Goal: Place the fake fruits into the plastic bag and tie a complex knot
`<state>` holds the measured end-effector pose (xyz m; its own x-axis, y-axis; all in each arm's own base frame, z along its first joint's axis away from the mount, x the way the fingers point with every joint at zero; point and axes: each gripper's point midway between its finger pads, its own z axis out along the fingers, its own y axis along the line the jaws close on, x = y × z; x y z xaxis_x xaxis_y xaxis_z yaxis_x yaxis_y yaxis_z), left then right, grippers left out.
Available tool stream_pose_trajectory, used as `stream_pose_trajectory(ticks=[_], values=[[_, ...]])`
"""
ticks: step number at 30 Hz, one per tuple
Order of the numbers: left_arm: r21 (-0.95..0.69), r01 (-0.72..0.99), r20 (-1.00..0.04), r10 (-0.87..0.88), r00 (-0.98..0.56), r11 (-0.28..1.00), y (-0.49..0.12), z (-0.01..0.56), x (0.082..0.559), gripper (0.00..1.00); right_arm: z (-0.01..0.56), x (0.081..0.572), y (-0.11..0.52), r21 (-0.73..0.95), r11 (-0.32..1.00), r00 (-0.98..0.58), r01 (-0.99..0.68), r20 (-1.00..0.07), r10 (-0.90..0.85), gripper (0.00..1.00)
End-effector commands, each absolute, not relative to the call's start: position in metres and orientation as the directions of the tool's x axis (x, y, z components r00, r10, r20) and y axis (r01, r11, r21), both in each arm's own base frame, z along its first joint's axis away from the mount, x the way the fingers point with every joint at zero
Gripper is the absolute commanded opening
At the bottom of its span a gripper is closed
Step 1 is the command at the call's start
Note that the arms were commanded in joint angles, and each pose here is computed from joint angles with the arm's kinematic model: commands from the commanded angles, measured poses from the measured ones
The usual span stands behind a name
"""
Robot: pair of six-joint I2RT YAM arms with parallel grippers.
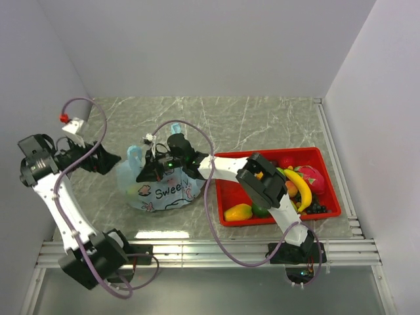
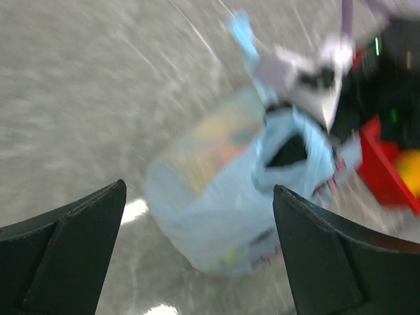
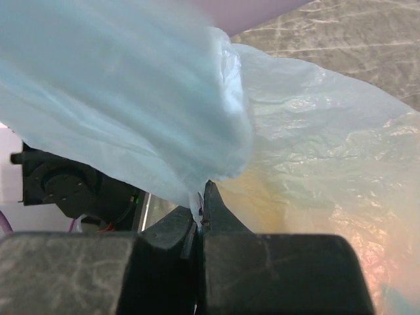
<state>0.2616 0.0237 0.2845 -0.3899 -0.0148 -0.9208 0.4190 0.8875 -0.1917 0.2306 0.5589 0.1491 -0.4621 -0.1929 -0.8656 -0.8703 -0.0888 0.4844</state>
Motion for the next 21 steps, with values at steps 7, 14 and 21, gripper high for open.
stream_pose_trajectory(ticks=[7, 14, 21], values=[[-0.080, 0.716, -0.936, 0.194, -0.292, 0.693, -0.017, 0.227, 0.236, 0.99, 0.167, 0.233, 0.564, 0.412, -0.185, -0.382, -0.892, -0.907, -0.177, 0.00], [-0.115, 0.818, -0.937, 0.213, -0.278, 0.563, -0.045, 0.219, 0.241, 0.99, 0.168, 0.234, 0.563, 0.408, -0.210, -0.375, -0.889, -0.910, -0.179, 0.00], [-0.042, 0.806, -0.971, 0.166, -0.173, 0.591, -0.045, 0.241, 0.281, 0.99, 0.165, 0.223, 0.556, 0.383, -0.253, -0.344, -0.888, -0.921, -0.183, 0.00]])
